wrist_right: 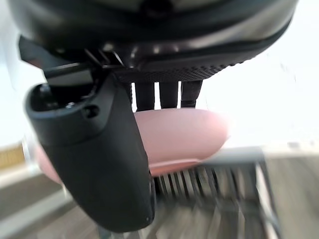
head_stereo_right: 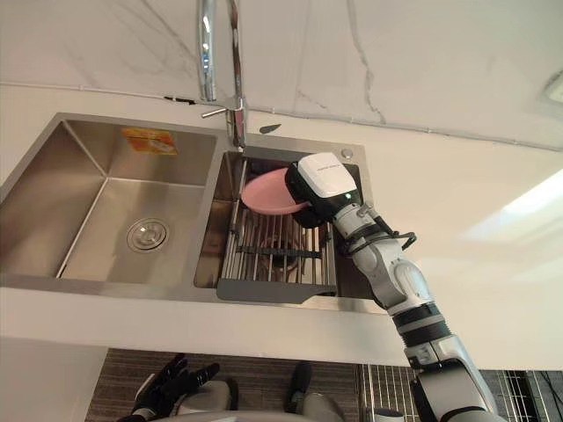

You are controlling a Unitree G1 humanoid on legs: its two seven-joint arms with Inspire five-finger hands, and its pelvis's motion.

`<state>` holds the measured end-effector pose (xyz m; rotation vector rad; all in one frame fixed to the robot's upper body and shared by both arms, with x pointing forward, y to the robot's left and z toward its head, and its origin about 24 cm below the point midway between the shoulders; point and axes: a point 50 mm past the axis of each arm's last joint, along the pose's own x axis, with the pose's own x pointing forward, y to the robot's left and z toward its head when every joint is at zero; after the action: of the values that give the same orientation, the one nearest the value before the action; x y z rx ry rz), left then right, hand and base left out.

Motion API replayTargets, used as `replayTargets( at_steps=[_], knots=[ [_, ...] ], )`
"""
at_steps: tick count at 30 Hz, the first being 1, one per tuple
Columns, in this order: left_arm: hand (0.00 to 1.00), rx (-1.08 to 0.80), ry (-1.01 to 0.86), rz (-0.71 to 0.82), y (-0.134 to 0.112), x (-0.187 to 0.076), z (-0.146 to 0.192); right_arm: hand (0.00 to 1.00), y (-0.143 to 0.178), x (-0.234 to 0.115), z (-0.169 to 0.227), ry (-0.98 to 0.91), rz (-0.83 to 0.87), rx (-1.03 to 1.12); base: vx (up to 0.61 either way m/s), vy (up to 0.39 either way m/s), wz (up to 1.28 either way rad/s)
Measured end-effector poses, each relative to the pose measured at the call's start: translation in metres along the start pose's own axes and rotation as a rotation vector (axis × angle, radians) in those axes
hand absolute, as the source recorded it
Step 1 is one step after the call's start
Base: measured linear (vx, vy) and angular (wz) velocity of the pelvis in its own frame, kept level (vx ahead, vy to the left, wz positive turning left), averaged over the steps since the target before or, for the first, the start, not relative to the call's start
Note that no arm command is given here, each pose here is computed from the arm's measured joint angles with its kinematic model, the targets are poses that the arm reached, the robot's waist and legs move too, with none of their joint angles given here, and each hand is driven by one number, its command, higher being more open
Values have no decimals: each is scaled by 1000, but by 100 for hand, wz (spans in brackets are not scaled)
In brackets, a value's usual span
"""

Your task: Walk over to the sink, pick up the cup, carry it to the dishwasher, place the cup inside the dishwasher, then close the dishwasher door

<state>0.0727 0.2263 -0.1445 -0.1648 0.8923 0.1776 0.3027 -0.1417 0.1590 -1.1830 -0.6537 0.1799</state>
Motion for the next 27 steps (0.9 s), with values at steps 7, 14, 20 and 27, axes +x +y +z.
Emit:
replayTargets(
  at_steps=[7,14,20,27],
  knots=[
    [100,0,23,11,3,-2,-8,0,-19,-9,13,-47,-102,47,-5,17,-13],
    [100,18,37,20,3,-3,-11,0,-12,-30,25,-85,-95,75,-11,1,-4],
    [100,36,70,24,2,-6,-20,0,-14,-55,30,-76,-138,83,-8,3,1],
    [100,34,20,12,-4,-5,-16,0,-19,-60,33,-93,-199,79,-67,18,-35]
  ],
)
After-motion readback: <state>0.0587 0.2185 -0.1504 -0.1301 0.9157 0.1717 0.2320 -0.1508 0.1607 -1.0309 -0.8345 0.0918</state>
